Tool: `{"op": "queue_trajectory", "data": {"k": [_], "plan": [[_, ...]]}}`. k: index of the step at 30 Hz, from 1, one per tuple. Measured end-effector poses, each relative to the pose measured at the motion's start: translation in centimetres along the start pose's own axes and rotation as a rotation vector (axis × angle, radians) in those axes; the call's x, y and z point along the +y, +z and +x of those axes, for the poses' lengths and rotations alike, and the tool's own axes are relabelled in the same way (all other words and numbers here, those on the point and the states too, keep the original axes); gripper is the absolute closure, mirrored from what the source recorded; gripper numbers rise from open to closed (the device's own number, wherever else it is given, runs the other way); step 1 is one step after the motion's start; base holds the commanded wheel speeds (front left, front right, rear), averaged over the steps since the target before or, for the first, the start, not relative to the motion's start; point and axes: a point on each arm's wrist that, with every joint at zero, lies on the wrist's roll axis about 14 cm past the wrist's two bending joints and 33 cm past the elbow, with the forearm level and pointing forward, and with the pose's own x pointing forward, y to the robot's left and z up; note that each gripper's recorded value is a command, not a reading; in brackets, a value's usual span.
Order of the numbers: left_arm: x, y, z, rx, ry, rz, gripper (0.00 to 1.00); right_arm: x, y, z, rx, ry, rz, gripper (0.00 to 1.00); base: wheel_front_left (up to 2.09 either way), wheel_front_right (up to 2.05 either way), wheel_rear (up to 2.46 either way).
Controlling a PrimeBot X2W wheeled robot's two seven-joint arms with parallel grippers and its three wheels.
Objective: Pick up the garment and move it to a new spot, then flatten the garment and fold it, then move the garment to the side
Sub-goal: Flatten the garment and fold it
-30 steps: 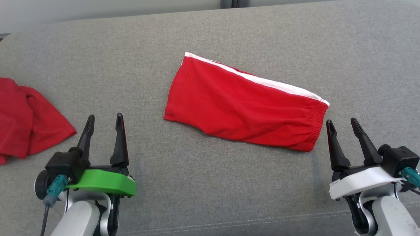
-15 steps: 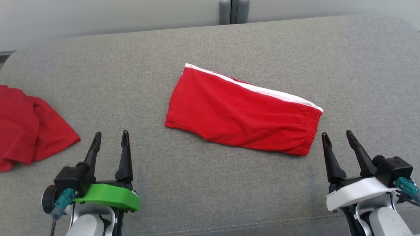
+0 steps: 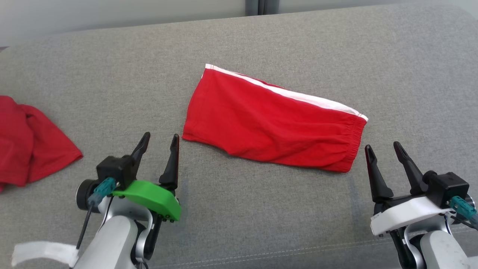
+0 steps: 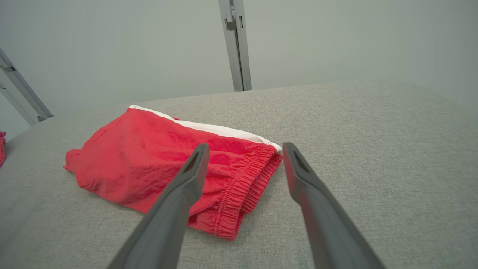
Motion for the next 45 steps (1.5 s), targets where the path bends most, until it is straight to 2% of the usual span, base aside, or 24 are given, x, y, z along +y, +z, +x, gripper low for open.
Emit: {"op": "queue_trajectory", "data": {"k": [9,17,24,25,27,34,40,45], "plan": [[-1.8,-4.2,4.9,0.207,-0.105,-0.043,0.0,-1.2,-0.5,0.6,0.011,-0.03,-0.013,0.0,0.0,0.0,0.0],[-1.1,-8.7,7.3,0.374,-0.106,-0.073,0.0,-3.0,-1.6,0.2,0.033,-0.088,-0.008,0.0,0.0,0.0,0.0],[-1.3,-10.8,8.3,0.45,-0.112,-0.099,0.0,-4.1,-2.5,-0.2,0.057,-0.121,-0.009,0.0,0.0,0.0,0.0],[-1.4,-10.9,8.3,0.458,-0.113,-0.102,0.42,-4.1,-2.5,-0.2,0.06,-0.123,-0.009,0.0,0.0,0.0,0.0],[-1.4,-11.0,8.4,0.461,-0.111,-0.113,1.0,-4.2,-2.5,0.0,0.058,-0.124,-0.006,0.0,0.0,0.0,0.0],[-1.9,-11.1,8.0,0.466,-0.111,-0.157,1.0,-4.6,-2.6,0.5,0.052,-0.134,-0.001,0.0,0.0,0.0,0.0],[-2.1,-10.0,7.6,0.398,-0.111,-0.184,1.0,-4.3,-2.4,0.7,0.042,-0.128,0.003,0.0,0.0,0.0,0.0],[-2.2,-9.3,6.4,0.335,-0.104,-0.164,1.0,-4.3,-2.2,0.8,0.035,-0.129,0.006,0.0,0.0,0.0,0.0]]}}
